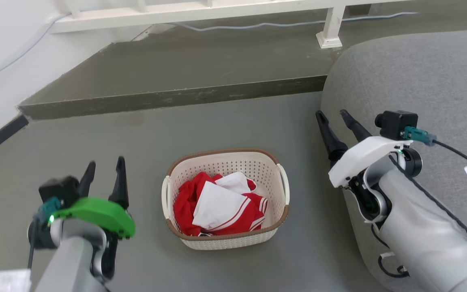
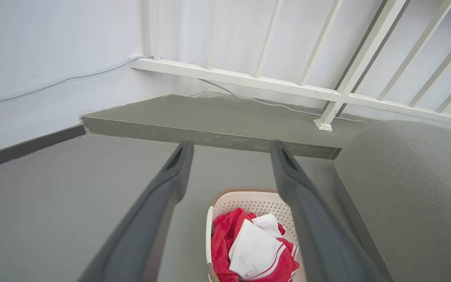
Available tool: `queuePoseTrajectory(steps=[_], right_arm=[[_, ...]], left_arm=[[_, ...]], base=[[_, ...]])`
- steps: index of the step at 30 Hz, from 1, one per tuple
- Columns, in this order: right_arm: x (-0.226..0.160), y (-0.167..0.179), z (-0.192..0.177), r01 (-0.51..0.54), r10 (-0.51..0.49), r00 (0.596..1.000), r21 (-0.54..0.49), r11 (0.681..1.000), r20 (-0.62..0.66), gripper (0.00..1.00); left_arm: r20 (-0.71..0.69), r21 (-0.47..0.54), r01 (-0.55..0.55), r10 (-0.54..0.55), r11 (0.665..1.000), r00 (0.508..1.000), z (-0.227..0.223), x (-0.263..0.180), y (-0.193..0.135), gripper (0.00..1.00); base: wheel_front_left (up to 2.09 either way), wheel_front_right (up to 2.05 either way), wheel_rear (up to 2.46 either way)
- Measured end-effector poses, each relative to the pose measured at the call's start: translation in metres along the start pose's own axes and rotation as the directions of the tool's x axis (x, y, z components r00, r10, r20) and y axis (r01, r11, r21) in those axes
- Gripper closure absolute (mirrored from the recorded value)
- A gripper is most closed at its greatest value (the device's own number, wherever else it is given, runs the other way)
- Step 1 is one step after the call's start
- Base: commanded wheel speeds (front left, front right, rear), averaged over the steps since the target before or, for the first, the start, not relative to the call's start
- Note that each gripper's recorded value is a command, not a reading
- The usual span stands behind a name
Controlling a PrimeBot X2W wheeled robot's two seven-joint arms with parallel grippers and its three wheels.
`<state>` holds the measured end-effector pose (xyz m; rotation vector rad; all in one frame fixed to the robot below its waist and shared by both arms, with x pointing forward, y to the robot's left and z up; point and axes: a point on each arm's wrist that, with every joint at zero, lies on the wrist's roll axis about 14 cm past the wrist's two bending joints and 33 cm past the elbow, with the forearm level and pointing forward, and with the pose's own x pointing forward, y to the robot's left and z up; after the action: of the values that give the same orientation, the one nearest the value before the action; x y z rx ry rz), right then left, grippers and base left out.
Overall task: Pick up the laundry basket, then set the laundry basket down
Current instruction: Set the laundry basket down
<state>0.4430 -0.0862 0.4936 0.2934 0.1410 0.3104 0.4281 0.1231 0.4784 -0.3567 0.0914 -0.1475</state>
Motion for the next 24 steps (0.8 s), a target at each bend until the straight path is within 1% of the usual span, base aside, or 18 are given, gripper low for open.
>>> queuePoseTrajectory(steps=[5,8,12,24], right_arm=[[-0.009,0.009,0.012,-0.022,0.023,0.998,-0.017,1.0,0.064,0.0],[-0.018,0.007,0.007,-0.011,0.012,0.998,-0.016,1.0,0.068,0.0],[-0.031,0.0,-0.003,0.024,-0.023,0.998,-0.014,1.0,0.061,0.0],[-0.05,0.008,-0.007,0.021,-0.02,0.996,-0.013,1.0,0.088,0.0]], left_arm=[[0.013,0.0,-0.021,0.021,1.0,1.0,-0.003,-0.013,0.003,0.0],[0.046,0.003,-0.01,0.01,1.0,0.999,0.005,-0.016,-0.004,0.0],[0.071,0.0,-0.035,0.035,0.999,0.997,0.01,-0.022,0.0,0.0],[0.09,0.011,-0.054,0.053,0.998,0.995,0.01,-0.041,0.002,0.0]], base=[[0.0,0.0,0.0],[0.0,0.0,0.0],[0.0,0.0,0.0],[0.0,0.0,0.0]])
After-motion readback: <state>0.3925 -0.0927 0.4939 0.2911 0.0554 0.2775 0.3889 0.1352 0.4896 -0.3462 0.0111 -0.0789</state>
